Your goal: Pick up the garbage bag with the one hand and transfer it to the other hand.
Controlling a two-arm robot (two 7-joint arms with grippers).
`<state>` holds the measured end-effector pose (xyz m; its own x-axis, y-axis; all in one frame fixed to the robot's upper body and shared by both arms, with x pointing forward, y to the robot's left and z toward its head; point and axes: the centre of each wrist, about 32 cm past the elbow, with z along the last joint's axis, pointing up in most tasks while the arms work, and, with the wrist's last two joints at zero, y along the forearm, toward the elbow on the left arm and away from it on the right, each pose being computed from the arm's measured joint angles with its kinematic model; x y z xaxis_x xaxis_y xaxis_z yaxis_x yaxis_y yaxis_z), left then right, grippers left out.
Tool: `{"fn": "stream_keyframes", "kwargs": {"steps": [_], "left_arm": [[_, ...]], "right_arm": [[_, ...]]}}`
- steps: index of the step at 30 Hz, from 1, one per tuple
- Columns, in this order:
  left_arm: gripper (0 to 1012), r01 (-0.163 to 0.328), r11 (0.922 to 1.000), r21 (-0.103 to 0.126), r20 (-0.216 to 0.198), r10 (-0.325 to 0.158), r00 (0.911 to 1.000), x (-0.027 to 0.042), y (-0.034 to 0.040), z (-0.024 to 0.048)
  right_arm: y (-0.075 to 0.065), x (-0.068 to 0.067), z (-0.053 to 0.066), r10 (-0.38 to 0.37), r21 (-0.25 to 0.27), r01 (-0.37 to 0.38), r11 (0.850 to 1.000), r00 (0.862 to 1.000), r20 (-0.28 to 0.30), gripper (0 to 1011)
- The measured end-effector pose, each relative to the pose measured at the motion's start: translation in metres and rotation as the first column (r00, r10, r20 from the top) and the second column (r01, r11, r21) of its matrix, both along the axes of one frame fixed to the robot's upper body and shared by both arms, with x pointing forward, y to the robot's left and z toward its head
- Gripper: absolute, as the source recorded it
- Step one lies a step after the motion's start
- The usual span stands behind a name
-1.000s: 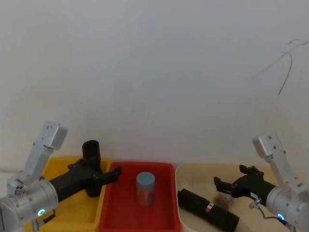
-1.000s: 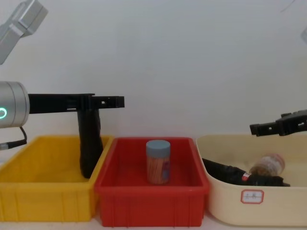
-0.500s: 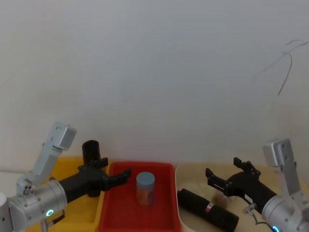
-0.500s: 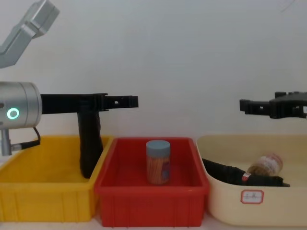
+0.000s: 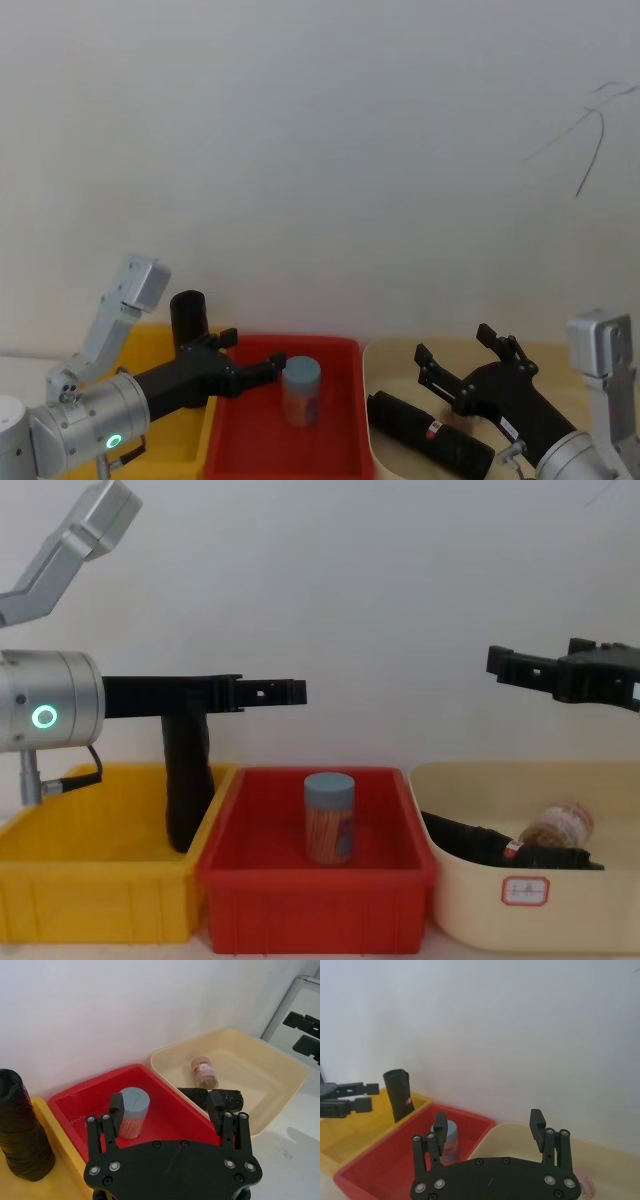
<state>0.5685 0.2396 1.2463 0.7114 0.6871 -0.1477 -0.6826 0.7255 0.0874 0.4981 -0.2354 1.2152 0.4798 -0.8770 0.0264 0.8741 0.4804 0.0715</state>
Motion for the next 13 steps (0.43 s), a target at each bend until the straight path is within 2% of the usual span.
{"fn": "stream_keyframes", "kwargs": {"steps": [13], "left_arm": [[1001, 0.01, 1.0, -0.003, -0.001, -0.01, 1.0, 0.0005, -0.0021, 0.0]], "right_arm": [[0.004, -0.011, -0.002, 0.0, 0.04, -0.002, 0.999, 1.0, 0.031, 999]]}}
